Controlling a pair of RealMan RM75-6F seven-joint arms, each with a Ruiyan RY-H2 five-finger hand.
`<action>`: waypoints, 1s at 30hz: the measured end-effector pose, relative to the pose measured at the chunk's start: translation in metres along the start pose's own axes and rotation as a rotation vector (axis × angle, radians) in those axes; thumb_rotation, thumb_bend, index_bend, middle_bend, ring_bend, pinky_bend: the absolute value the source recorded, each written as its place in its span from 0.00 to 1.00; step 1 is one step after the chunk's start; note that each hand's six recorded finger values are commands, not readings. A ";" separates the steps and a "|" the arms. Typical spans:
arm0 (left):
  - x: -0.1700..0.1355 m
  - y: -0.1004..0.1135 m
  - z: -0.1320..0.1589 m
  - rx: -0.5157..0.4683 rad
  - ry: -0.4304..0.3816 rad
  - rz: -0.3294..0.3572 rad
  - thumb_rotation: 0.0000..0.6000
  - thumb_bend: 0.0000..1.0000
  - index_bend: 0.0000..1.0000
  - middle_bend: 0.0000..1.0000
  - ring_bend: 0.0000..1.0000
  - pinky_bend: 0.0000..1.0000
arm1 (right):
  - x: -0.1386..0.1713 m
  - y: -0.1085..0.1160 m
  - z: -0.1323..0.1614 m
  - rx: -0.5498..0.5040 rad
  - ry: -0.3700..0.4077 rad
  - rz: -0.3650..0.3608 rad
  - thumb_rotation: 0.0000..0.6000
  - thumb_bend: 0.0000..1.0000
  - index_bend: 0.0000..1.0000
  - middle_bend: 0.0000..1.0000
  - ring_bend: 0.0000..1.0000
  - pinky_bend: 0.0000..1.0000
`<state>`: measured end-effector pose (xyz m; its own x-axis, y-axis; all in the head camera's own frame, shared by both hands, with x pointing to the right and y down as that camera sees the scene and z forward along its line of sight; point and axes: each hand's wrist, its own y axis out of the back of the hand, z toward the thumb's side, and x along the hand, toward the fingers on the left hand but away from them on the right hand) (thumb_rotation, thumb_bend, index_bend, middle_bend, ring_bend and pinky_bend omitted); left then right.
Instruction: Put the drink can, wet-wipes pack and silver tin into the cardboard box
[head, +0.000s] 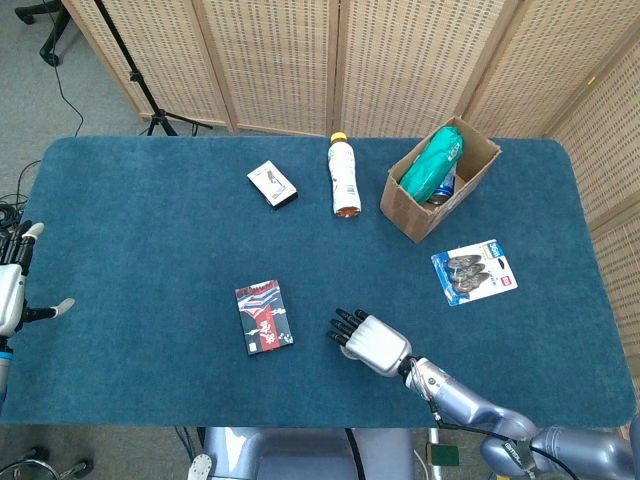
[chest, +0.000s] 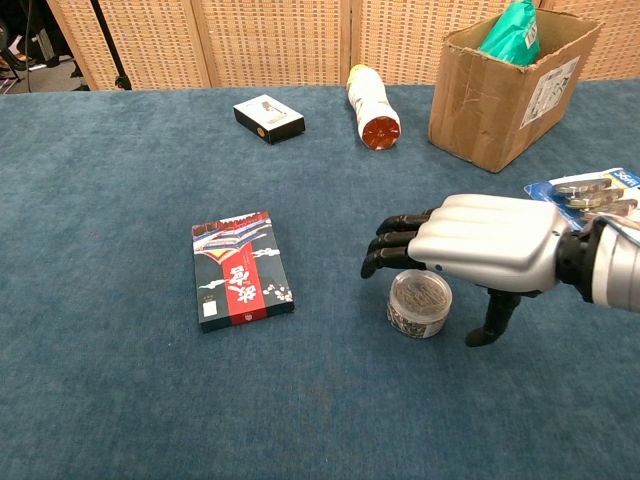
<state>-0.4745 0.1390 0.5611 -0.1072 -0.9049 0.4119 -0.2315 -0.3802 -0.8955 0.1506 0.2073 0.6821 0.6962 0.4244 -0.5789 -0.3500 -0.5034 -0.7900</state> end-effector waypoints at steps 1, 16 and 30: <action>0.000 0.000 0.000 -0.001 0.000 0.000 1.00 0.00 0.00 0.00 0.00 0.09 | -0.001 -0.001 0.000 0.000 0.000 0.001 1.00 0.16 0.24 0.23 0.16 0.31; 0.002 -0.001 0.000 -0.007 0.001 -0.007 1.00 0.00 0.00 0.00 0.00 0.09 | -0.009 0.004 0.002 -0.036 0.006 -0.092 1.00 0.53 0.50 0.53 0.43 0.44; 0.001 -0.003 0.004 0.004 -0.016 -0.017 1.00 0.00 0.00 0.00 0.00 0.09 | -0.009 0.105 -0.049 -0.097 -0.101 -0.349 1.00 0.68 0.52 0.55 0.43 0.44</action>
<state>-0.4698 0.1390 0.5636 -0.0878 -0.9012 0.4245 -0.2289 -0.3965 -0.8891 0.1389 0.1138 0.6146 0.6962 0.6527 -0.2990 -0.0383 -0.3820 -0.9234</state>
